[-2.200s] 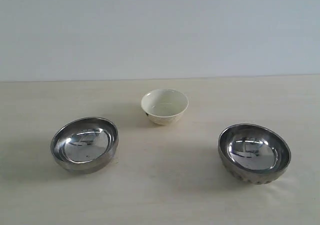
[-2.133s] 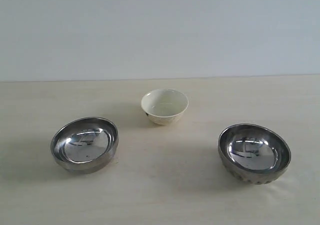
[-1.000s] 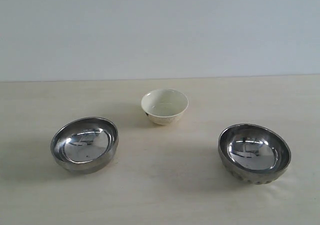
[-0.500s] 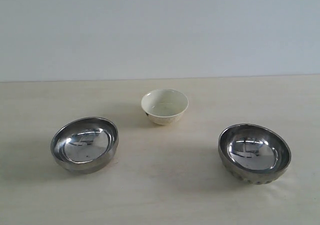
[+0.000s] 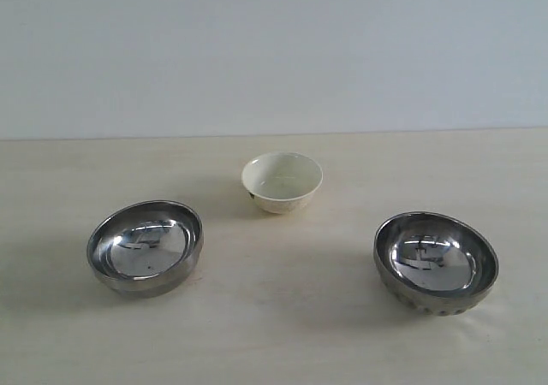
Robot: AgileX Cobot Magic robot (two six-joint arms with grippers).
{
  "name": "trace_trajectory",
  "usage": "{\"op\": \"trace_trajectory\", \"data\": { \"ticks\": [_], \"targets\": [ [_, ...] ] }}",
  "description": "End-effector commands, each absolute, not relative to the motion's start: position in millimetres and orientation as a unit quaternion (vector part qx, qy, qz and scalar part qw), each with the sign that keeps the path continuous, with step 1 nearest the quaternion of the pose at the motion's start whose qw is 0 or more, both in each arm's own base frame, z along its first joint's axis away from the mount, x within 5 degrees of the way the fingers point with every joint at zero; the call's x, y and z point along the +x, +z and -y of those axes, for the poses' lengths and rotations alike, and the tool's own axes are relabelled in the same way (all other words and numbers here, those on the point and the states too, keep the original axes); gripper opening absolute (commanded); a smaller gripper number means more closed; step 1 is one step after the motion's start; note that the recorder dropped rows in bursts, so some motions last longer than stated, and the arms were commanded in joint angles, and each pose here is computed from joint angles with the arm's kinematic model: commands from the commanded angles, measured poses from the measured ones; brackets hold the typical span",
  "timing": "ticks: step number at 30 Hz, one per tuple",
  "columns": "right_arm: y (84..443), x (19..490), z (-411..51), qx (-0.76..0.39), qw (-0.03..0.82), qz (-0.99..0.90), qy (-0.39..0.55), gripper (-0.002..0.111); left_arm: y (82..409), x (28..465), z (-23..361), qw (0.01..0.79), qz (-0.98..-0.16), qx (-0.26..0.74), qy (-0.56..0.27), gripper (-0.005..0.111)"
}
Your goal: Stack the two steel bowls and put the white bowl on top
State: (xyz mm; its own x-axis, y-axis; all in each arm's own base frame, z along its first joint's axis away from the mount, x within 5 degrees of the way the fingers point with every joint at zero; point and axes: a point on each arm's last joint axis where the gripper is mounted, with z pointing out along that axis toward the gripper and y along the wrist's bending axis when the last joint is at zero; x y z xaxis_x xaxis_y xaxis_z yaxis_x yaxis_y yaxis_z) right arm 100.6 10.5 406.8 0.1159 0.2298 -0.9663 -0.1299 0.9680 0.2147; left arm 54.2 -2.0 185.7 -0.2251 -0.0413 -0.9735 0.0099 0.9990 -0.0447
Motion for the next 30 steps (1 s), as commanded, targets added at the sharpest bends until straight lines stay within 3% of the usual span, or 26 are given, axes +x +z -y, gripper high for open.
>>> {"op": "trace_trajectory", "data": {
  "ticks": [1, 5, 12, 24, 30],
  "targets": [
    [417, 137, -21, 0.016, 0.667, -0.736, 0.113, 0.088, 185, 54, 2, 0.625, -0.780, -0.010, -0.023, 0.004],
    [415, 184, -76, -0.092, 0.513, -0.827, 0.212, 0.082, 185, 54, 2, 0.625, -0.780, -0.010, -0.023, 0.004],
    [371, 219, -152, -0.190, 0.412, -0.856, 0.248, 0.082, 185, 54, 2, 0.625, -0.780, -0.010, -0.023, 0.004],
    [275, 248, -254, -0.246, 0.347, -0.868, 0.255, 0.082, 185, 54, 2, 0.625, -0.780, -0.010, -0.023, 0.004],
    [247, 258, -289, -0.255, 0.308, -0.879, 0.258, 0.082, 185, 54, 2, 0.625, -0.780, -0.010, -0.023, 0.004]
  ]
}}
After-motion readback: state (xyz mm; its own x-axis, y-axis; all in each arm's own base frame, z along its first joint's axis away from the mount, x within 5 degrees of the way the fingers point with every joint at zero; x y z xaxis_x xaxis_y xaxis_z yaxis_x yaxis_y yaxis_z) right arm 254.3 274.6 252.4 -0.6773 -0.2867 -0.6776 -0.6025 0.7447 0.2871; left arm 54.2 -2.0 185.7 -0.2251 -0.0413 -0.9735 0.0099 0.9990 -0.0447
